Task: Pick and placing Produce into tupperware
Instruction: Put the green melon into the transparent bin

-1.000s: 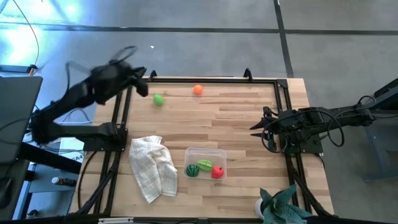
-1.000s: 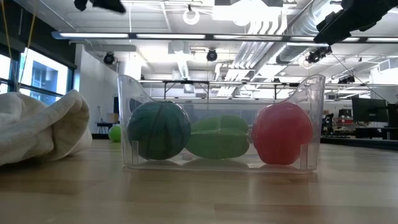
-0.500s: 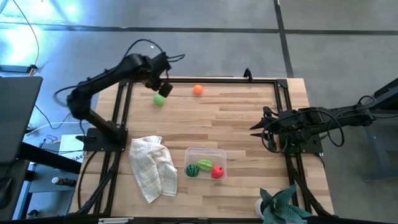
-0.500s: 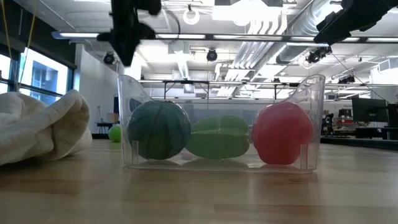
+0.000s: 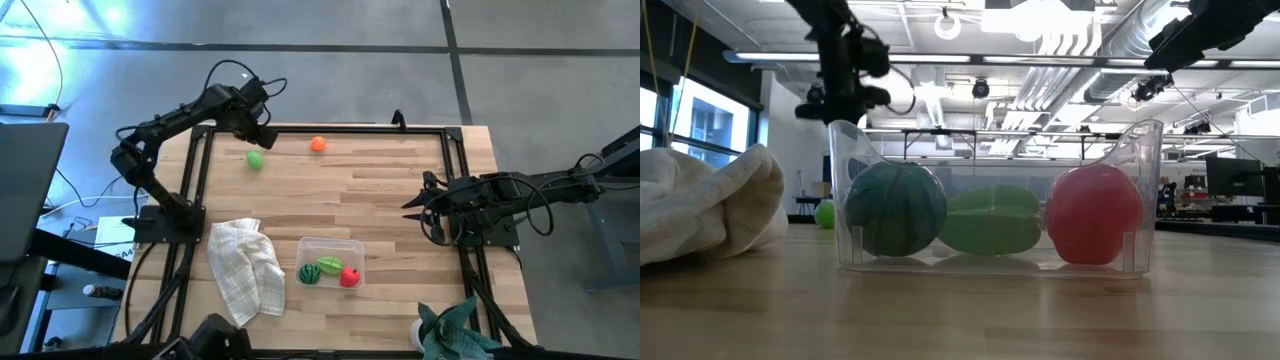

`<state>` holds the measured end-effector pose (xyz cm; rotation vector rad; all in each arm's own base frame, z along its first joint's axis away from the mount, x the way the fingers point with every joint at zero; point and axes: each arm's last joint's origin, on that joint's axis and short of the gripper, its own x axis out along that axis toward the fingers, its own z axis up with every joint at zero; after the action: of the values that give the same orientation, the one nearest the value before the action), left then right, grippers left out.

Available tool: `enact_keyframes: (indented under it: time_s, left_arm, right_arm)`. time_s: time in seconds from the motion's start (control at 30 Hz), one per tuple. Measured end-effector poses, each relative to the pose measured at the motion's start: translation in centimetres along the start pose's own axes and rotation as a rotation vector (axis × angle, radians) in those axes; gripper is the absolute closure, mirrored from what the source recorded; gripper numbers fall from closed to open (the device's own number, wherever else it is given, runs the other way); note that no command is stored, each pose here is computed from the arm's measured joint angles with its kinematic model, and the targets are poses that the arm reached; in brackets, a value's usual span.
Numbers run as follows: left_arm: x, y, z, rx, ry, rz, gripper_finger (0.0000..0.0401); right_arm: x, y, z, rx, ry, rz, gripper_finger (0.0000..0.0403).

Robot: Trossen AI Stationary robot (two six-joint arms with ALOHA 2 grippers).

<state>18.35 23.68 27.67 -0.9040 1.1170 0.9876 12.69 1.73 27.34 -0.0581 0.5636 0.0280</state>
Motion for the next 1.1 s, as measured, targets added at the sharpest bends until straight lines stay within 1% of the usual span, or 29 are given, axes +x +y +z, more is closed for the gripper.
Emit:
enact_keyframes:
  time_s: [0.1, 0.23, 0.3, 0.47, 0.53, 0.63, 0.7, 0.9, 1.0, 1.1]
  left_arm:
    - [2.0, 0.7, -0.1, -0.051, 0.002, -0.049, 0.0364]
    - [3.9, 1.2, -0.8, -0.086, 0.012, -0.037, 0.0364]
    - [4.3, 1.7, -0.9, -0.096, 0.018, -0.020, 0.0364]
    - [4.7, 1.8, -1.1, -0.093, 0.021, -0.015, 0.0363]
    - [4.7, 1.9, -1.1, -0.095, 0.020, -0.015, 0.0356]
    - [4.7, 1.8, -0.9, -0.093, 0.000, -0.023, 0.0325]
    - [4.7, 1.8, -0.8, -0.104, -0.001, -0.030, 0.0293]
    - [4.7, 2.1, -1.0, -0.194, 0.023, -0.025, 0.0192]
    - [4.7, 2.1, -1.1, -0.247, 0.031, -0.020, 0.0158]
    - [4.7, 2.0, -1.1, -0.274, 0.029, -0.016, 0.0134]
  right_arm:
    - [0.0, 0.0, 0.0, 0.000, 0.000, 0.000, 0.0297]
    - [0.0, 0.0, 0.0, 0.000, 0.000, 0.000, 0.0297]
    - [0.0, 0.0, 0.0, 0.000, 0.000, 0.000, 0.0297]
    - [0.0, 0.0, 0.0, 0.000, 0.000, 0.000, 0.0297]
    - [0.0, 0.0, 0.0, 0.000, 0.000, 0.000, 0.0297]
    - [0.0, 0.0, 0.0, 0.000, 0.001, 0.000, 0.0297]
    - [0.0, 0.0, 0.0, 0.000, 0.000, 0.000, 0.0297]
    - [0.0, 0.0, 0.0, 0.000, 0.000, 0.000, 0.0297]
    - [0.0, 0.0, 0.0, 0.000, 0.000, 0.000, 0.0297]
    - [0.0, 0.0, 0.0, 0.000, 0.000, 0.000, 0.0297]
